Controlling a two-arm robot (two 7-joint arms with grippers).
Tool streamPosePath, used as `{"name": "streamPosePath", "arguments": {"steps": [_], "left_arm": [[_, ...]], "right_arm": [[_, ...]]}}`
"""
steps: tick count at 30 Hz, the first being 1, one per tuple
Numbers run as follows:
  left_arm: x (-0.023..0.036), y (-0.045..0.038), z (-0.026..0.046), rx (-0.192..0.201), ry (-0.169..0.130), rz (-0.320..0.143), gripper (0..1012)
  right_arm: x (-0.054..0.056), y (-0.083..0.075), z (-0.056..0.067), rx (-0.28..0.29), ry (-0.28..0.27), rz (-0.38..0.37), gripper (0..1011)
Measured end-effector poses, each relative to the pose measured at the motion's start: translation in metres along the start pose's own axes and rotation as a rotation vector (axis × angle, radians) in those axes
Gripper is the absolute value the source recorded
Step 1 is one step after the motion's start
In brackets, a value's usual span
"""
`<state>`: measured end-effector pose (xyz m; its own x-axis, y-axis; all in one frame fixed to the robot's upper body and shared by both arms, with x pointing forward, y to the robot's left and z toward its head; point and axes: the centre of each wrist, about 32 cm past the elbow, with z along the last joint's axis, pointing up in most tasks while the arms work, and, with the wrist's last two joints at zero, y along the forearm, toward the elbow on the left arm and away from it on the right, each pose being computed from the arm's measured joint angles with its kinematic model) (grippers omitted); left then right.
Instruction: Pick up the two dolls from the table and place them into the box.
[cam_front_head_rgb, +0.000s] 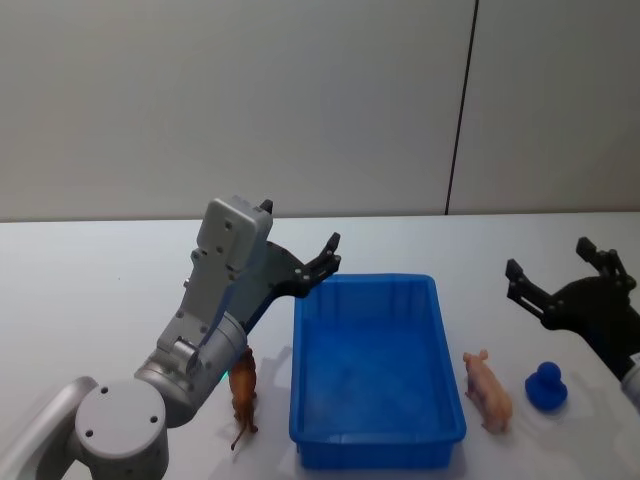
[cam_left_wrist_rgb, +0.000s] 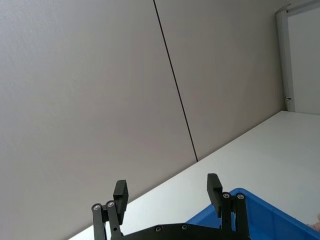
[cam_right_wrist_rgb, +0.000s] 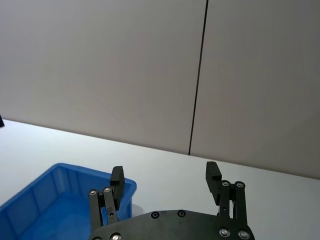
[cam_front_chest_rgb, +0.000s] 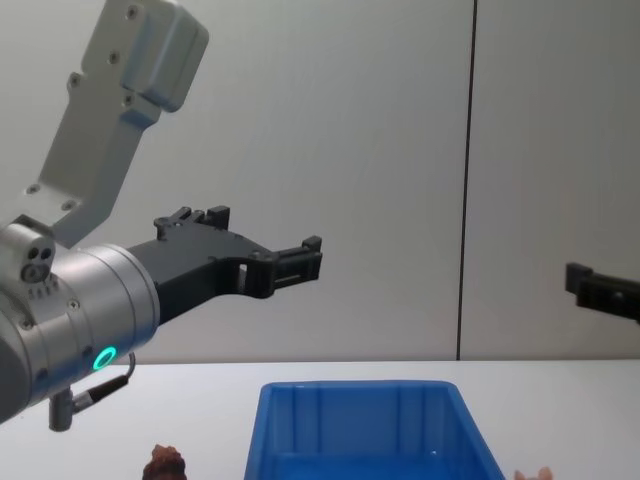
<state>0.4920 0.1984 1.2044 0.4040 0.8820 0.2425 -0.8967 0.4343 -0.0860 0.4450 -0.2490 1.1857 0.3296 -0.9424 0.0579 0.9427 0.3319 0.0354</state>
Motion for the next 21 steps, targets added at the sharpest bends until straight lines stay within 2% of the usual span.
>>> {"name": "streamPosePath", "arguments": {"steps": [9,21], "left_arm": [[0.0000,0.0000,0.0000,0.000,0.000,0.000,1001],[0.0000,0.0000,0.0000,0.000,0.000,0.000,1001]], "right_arm": [[0.020,-0.006,-0.007,-0.056,-0.023,0.011,1001],[0.053,-0.011,-0.023,-0.177,-0.030,0.053,1001]]}}
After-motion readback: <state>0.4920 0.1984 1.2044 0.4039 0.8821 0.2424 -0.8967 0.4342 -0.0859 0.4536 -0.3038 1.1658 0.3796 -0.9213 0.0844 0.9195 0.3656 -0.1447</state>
